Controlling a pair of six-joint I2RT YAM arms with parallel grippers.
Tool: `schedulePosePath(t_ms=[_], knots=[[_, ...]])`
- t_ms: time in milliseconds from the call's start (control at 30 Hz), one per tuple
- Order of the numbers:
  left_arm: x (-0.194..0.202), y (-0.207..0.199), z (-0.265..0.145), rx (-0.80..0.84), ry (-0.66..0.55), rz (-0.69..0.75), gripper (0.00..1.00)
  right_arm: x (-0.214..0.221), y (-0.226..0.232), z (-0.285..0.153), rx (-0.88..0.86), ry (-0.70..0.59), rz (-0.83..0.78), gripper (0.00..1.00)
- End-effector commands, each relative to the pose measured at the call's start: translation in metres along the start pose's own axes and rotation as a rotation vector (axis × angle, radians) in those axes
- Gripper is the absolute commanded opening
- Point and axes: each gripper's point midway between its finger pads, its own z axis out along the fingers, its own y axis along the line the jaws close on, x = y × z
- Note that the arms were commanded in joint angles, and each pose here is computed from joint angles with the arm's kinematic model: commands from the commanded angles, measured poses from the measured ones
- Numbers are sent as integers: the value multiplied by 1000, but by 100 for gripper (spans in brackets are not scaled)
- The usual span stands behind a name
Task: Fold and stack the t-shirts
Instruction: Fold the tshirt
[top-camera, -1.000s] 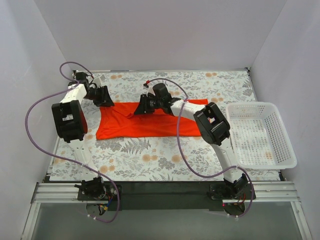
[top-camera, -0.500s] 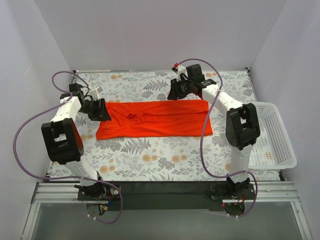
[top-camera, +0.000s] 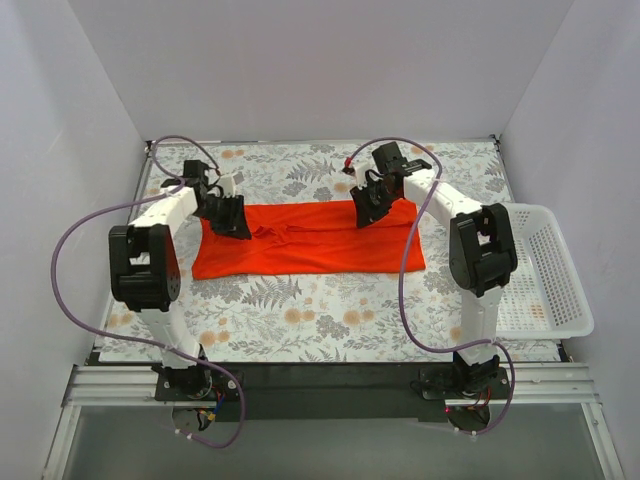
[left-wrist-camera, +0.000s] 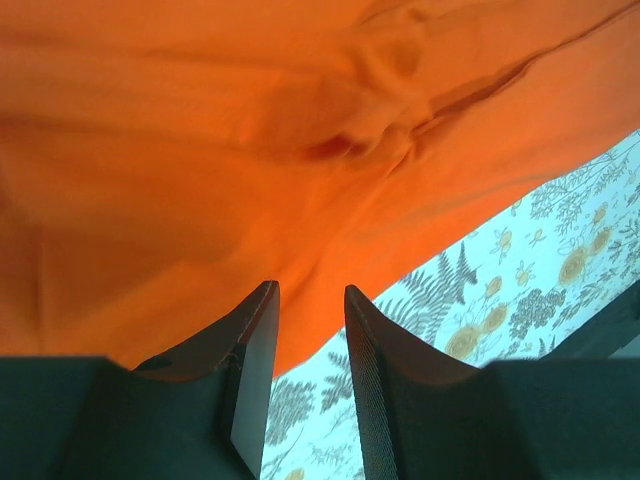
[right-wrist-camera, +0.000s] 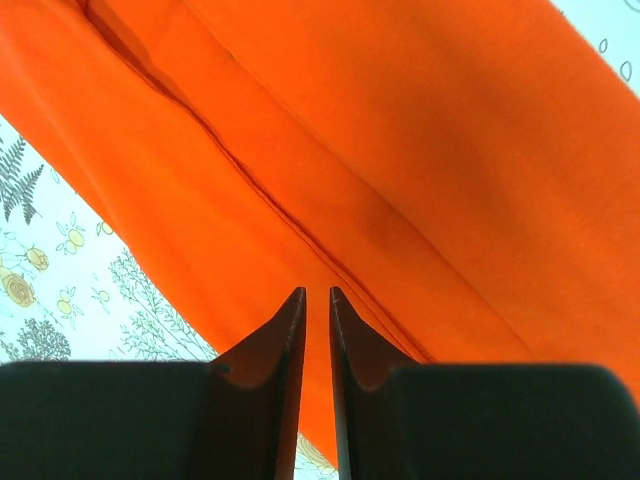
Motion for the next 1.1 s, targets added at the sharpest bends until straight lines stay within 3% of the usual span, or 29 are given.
schedulePosePath(t_ms=[0,333,600,800,900,1067], knots=[[-21,-21,27,15,-11,45,32,7,-1,-2,-7,25,-7,20],[-70,-25,81,-43,-20,102,30,22,-7,-3,-17,41,27,19],[-115,-41,96,-93,-65,229,30,25,-7,-3,-30,43,44,19],[-108,-42,84,-118,-58,248,30,33,-12,-3,-8,61,33,19],[-105,-52,56,-112,-103,248,31,35,-23,-5,47,77,3,19],[-46,-28,31,-153,-16,174,33,46,-52,-7,183,141,-44,19]])
